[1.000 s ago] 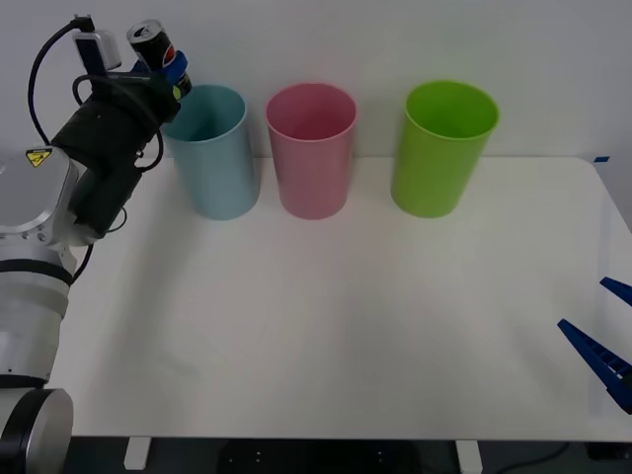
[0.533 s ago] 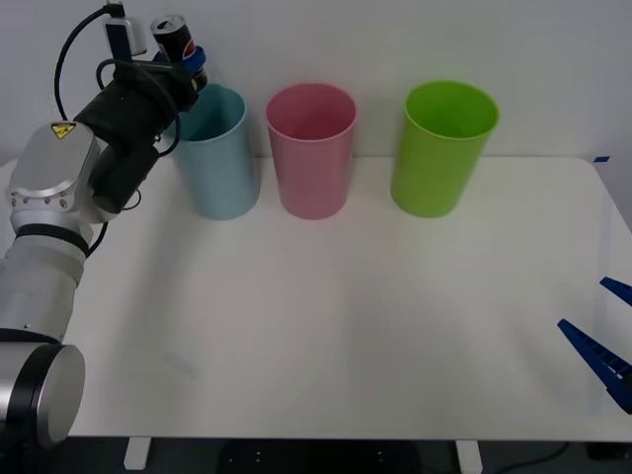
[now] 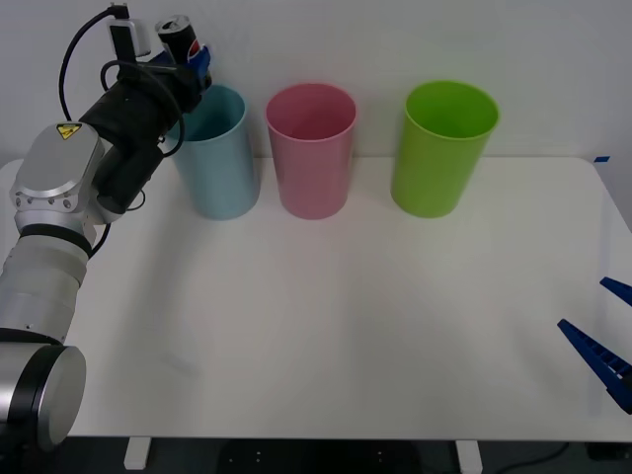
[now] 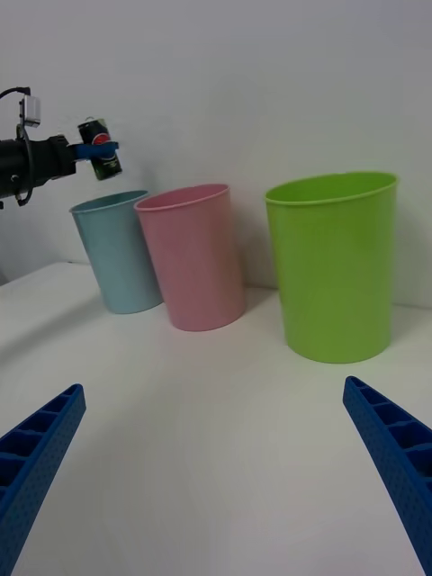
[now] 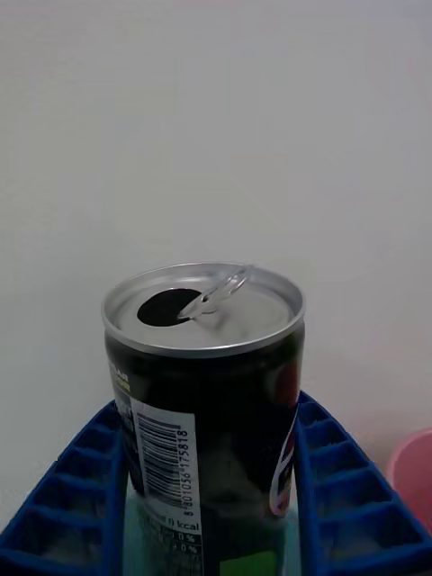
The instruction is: Grasp the object on the table and drop it into the matching bin: aluminum can to the light blue bin, PET bottle to the pink bin.
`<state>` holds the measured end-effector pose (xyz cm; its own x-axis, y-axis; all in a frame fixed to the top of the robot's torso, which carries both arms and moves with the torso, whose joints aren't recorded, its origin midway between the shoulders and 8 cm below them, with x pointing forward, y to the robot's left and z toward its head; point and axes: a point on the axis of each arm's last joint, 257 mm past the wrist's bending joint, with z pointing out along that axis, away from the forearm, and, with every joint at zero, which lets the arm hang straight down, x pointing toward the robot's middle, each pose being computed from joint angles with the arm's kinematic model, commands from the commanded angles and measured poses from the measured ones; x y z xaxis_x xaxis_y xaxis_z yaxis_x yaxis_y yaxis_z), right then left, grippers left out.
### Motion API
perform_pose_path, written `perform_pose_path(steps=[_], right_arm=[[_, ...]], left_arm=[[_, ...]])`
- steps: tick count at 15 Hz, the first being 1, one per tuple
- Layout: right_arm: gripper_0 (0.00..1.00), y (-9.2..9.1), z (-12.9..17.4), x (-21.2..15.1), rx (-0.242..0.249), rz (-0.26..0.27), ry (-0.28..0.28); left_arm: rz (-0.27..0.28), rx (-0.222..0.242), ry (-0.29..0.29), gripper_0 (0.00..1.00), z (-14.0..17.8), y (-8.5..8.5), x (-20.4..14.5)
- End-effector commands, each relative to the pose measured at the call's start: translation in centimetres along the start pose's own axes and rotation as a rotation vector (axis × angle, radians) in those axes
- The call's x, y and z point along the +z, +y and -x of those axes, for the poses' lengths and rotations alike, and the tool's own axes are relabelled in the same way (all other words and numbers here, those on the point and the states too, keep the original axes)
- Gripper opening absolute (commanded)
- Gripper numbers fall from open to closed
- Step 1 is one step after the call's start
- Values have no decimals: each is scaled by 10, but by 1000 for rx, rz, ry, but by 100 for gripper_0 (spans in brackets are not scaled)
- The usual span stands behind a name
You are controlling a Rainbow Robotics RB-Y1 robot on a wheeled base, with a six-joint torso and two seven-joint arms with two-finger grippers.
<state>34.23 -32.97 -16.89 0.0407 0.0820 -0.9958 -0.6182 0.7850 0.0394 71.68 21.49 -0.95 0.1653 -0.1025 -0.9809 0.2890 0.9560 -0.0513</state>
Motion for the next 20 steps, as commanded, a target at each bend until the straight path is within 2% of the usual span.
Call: perform_pose_path(steps=[1, 4, 8, 10, 13, 16, 20], right_arm=[[100, 0, 0, 0, 0, 0, 0], [100, 0, 0, 0, 0, 0, 0], [100, 0, 0, 0, 0, 0, 0], [100, 0, 0, 0, 0, 0, 0], [100, 0, 0, 0, 0, 0, 0], [100, 0, 0, 0, 0, 0, 0], [100, 0, 0, 0, 0, 0, 0]], left_arm=[[0, -12, -5, 100, 2, 0, 0], [-1, -25, -6, 100, 1, 0, -1], [9, -65, -7, 100, -5, 9, -8], [5, -87, -26, 100, -2, 13, -16], [-10, -126, -43, 100, -2, 17, -35], [-13, -143, -55, 100, -2, 32, -61], [-22, -134, -59, 100, -5, 50, -103]])
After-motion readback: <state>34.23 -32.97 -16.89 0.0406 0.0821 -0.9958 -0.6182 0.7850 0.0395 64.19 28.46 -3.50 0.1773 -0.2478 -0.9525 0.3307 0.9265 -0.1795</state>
